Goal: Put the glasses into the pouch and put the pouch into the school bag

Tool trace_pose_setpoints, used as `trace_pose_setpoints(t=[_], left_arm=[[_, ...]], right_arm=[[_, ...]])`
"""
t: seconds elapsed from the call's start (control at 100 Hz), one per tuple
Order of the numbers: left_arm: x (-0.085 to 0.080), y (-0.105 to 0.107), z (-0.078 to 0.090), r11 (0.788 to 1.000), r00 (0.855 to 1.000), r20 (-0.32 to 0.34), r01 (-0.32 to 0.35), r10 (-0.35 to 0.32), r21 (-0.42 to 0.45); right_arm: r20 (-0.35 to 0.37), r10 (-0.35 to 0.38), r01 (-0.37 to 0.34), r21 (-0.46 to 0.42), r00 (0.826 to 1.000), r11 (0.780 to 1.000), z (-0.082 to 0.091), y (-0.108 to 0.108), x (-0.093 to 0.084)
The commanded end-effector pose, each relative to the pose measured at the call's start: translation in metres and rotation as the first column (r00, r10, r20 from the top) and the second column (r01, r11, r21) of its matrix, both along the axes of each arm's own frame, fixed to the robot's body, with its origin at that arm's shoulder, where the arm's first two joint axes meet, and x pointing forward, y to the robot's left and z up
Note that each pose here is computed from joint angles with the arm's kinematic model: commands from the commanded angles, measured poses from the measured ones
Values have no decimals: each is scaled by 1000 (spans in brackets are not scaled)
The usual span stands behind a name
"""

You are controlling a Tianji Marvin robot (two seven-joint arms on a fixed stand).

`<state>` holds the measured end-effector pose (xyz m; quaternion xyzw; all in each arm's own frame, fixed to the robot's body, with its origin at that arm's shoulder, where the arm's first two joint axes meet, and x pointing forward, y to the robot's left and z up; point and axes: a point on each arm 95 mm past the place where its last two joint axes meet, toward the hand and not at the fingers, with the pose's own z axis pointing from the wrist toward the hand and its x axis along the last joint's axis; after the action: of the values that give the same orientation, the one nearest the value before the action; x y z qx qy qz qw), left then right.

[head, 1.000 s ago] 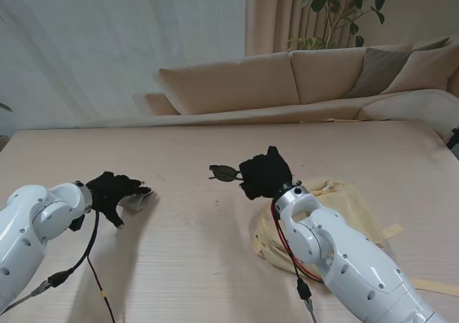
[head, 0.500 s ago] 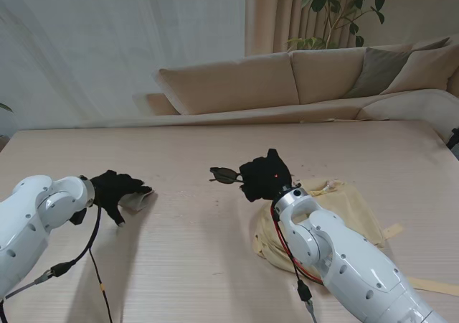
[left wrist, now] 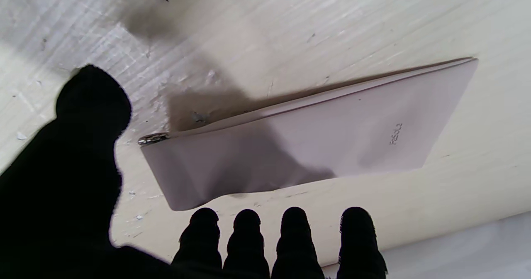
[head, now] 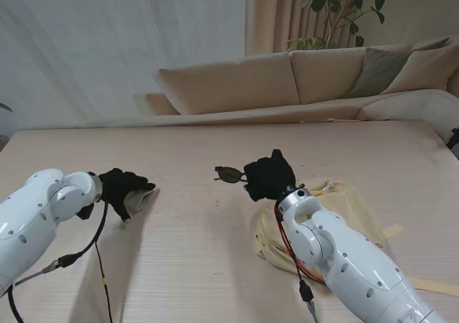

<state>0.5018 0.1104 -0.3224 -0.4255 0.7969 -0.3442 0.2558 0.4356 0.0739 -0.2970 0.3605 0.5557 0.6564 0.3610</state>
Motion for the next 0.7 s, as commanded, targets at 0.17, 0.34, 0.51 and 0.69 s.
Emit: trace_pose_setpoints(t=[0.17, 0.34, 0.51, 0.69], left_arm=[[6, -2, -4, 1000, 1000, -25, -9, 9, 4], [8, -3, -8, 1000, 999, -32, -7, 7, 3], [8, -4, -9, 1000, 999, -37, -5, 4, -3], [8, -6, -6, 999, 999, -37, -3, 2, -38]], right_arm=[[-13, -3, 3, 1, 1000, 1000, -3, -2, 1], [-13, -3, 3, 4, 1000, 1000, -4, -2, 0], [-14, 2, -2, 2, 1000, 1000, -3, 0, 0], [-15, 0, 0, 5, 1000, 1000, -4, 0, 0]])
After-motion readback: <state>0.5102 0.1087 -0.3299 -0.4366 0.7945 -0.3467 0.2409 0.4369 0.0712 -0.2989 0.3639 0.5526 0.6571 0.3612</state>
